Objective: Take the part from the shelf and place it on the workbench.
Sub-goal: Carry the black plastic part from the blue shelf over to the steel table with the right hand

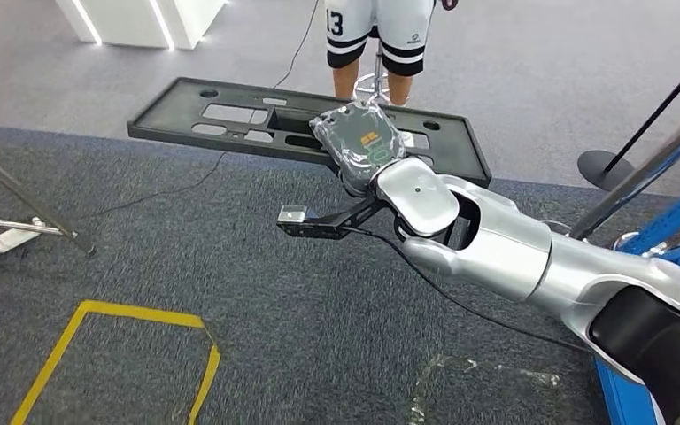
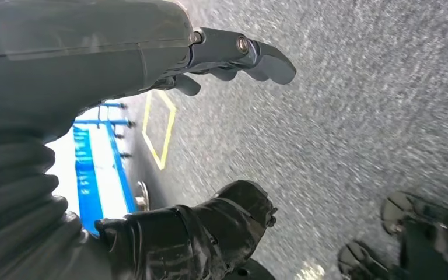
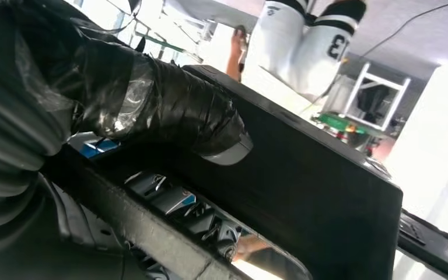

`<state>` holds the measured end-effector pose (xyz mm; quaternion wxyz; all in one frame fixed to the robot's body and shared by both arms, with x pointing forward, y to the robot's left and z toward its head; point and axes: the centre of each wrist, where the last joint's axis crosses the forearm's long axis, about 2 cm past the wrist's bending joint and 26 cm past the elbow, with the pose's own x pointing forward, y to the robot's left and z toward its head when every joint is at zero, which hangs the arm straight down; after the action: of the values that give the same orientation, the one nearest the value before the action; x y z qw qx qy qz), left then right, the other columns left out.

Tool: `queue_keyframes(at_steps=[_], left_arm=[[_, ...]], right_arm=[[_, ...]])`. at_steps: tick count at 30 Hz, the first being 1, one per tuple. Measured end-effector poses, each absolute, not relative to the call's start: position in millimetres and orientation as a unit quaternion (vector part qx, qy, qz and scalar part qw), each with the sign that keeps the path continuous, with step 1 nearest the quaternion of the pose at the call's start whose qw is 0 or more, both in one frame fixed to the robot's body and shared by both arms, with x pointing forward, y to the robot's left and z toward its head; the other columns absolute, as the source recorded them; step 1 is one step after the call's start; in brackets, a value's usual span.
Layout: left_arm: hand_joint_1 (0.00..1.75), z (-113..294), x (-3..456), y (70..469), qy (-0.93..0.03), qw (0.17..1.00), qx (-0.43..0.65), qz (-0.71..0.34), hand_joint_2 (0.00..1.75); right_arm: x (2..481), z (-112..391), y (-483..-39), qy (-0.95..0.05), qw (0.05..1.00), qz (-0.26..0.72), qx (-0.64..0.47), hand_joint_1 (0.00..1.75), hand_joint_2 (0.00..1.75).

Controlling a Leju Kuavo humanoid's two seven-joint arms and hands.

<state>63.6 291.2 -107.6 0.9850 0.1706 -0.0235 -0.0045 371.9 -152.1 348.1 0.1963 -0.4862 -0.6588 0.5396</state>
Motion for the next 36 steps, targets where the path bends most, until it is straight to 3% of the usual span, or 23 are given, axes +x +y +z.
queue_keyframes(at_steps=[10,36], left_arm=[[0.00,-108.2,64.8,290.7,-0.031,0.993,0.112,0.014,1.75],[0.00,-109.1,60.3,295.4,-0.016,0.995,0.091,0.025,1.75]], right_arm=[[374.0,345.0,-151.7,-0.657,0.192,0.548,-0.480,1.75,1.75],[376.9,344.3,-139.1,-0.665,0.188,0.551,-0.468,1.75,1.75]])
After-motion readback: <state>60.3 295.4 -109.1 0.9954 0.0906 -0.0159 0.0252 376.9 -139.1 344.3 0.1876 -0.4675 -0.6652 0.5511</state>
